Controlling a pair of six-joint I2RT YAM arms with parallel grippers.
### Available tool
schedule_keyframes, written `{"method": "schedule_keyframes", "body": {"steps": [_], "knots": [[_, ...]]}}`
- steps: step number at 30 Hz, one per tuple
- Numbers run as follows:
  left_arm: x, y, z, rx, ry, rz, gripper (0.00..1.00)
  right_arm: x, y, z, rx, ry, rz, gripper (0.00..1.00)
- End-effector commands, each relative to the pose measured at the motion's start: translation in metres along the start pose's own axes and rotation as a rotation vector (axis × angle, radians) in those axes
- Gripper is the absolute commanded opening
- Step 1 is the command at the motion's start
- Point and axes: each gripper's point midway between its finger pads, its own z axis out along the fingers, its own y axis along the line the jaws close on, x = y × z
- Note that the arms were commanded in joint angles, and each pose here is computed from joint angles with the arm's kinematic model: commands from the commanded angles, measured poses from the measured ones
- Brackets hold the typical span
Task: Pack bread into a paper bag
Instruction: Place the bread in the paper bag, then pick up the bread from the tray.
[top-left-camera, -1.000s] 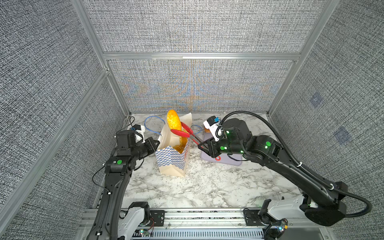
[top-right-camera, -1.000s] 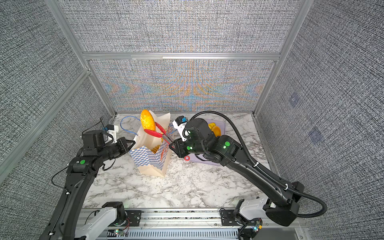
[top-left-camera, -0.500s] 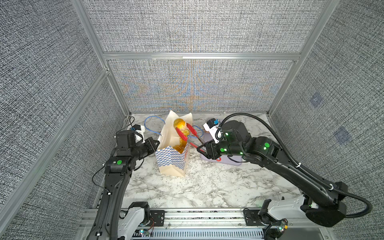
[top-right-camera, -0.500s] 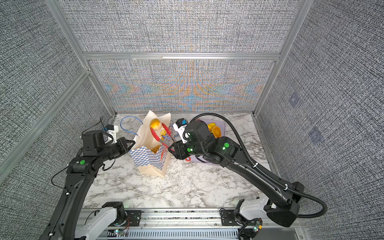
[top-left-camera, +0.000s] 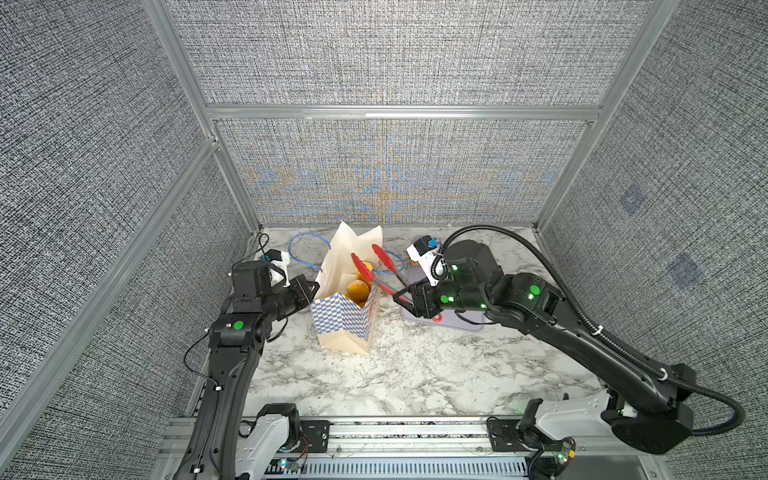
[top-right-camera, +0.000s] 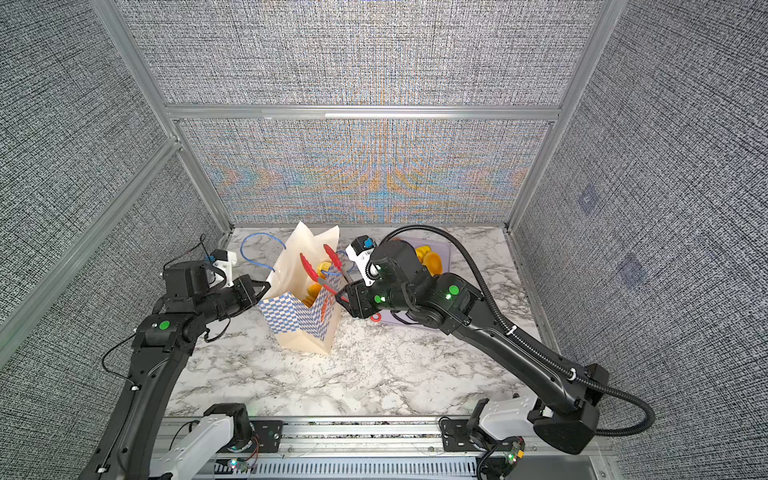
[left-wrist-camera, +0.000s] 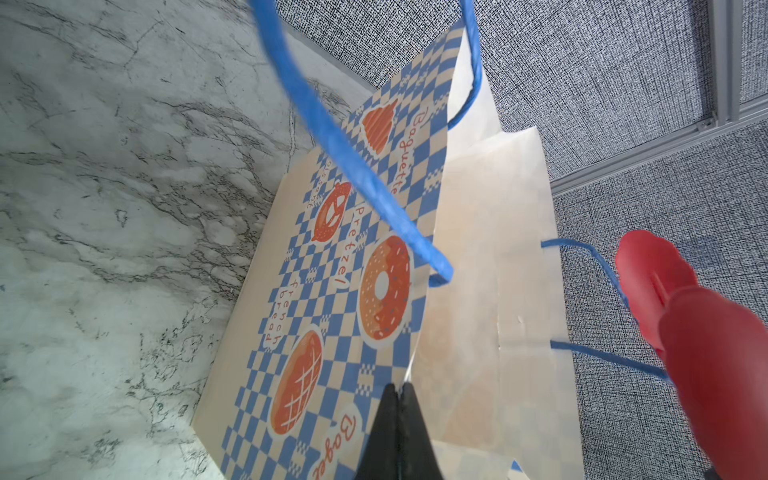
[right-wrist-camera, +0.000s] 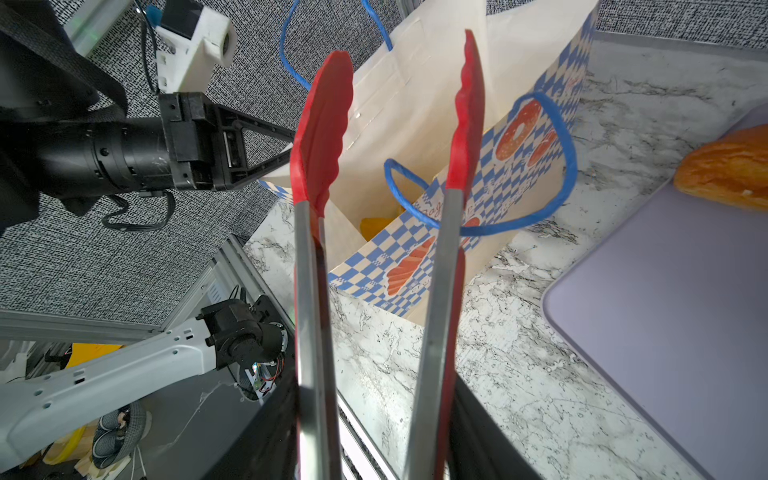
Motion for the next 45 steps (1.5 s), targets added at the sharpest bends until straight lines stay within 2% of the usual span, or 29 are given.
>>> {"method": "schedule_keyframes", "body": {"steps": [1,12,22,30,39,45], "knots": [[0.000,0.000,-0.001,-0.002,-0.001,0.001,0.05,-0.022,0.011,-0.007,-0.036,-0.081,-0.013,0.54],[0.000,-0.002,-0.004,-0.004,-0.007,0.010,0.05,-0.051,-0.002,-0.030,0.031,-0.191,-0.013,0.52],[-0.001,-0.002,-0.004,-0.006,-0.008,0.011,0.12,-0.048,-0.072,-0.063,0.196,-0.250,0.119,0.51],[-0.001,-0.002,-0.004,-0.007,-0.006,0.012,0.24,-0.011,-0.145,-0.072,0.353,-0.189,0.257,0.51],[-0.002,-0.003,-0.006,-0.009,-0.005,0.017,0.38,0.057,-0.221,-0.049,0.473,-0.026,0.411,0.51],[-0.004,-0.004,-0.005,-0.008,-0.002,0.021,0.39,0.097,-0.259,-0.039,0.561,0.086,0.475,0.50]]}}
